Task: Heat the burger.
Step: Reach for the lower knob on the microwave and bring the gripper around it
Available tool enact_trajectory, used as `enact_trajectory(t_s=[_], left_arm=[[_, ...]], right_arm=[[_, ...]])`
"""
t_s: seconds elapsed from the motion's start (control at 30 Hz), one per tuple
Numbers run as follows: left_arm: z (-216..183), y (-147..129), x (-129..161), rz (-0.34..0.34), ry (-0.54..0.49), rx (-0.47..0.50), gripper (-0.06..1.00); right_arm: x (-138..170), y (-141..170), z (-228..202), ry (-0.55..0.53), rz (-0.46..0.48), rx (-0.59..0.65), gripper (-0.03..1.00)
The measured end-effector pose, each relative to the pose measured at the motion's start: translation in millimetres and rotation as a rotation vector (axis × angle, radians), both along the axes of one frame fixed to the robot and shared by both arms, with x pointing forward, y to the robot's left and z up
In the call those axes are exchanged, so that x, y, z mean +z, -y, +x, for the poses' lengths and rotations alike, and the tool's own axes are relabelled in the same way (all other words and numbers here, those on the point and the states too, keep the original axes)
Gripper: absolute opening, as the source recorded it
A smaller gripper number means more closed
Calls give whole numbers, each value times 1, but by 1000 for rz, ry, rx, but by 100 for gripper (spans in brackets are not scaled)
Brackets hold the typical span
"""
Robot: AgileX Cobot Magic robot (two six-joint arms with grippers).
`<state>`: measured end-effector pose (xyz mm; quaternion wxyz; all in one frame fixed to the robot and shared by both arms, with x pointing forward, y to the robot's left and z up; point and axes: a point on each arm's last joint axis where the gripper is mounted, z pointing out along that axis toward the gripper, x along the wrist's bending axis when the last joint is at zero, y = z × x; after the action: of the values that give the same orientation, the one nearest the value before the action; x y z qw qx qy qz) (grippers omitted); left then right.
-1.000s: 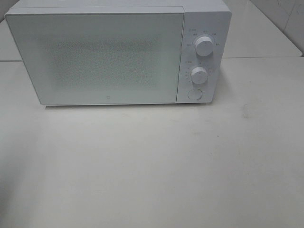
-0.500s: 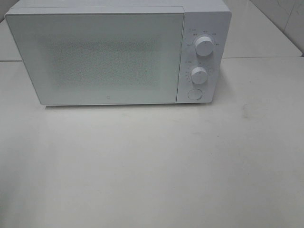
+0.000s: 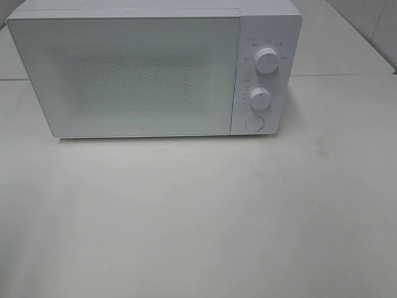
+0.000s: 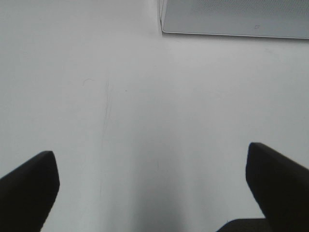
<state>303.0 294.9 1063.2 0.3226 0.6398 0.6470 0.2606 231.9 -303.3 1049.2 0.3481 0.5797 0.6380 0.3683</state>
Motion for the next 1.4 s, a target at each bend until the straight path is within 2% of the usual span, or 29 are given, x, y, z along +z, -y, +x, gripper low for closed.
enact_trajectory(t_s=[0.17,0.4,0.67,1.07,1.4], left_arm=[[-7,0,-4,-3,-56,-3,99],[-19,-1,-11,-1,-80,-5,99],[-35,-2,-7,-9,26,-5,99],[-72,-4,-5,-36,251,-11,99],[-73,-4,-5,-37,260,-15,99]], right_arm=[[0,0,0,0,0,0,64],[0,0,0,0,1,0,64],[0,0,0,0,1,0,64],[0,0,0,0,1,0,64],[0,0,0,0,2,-1,64]])
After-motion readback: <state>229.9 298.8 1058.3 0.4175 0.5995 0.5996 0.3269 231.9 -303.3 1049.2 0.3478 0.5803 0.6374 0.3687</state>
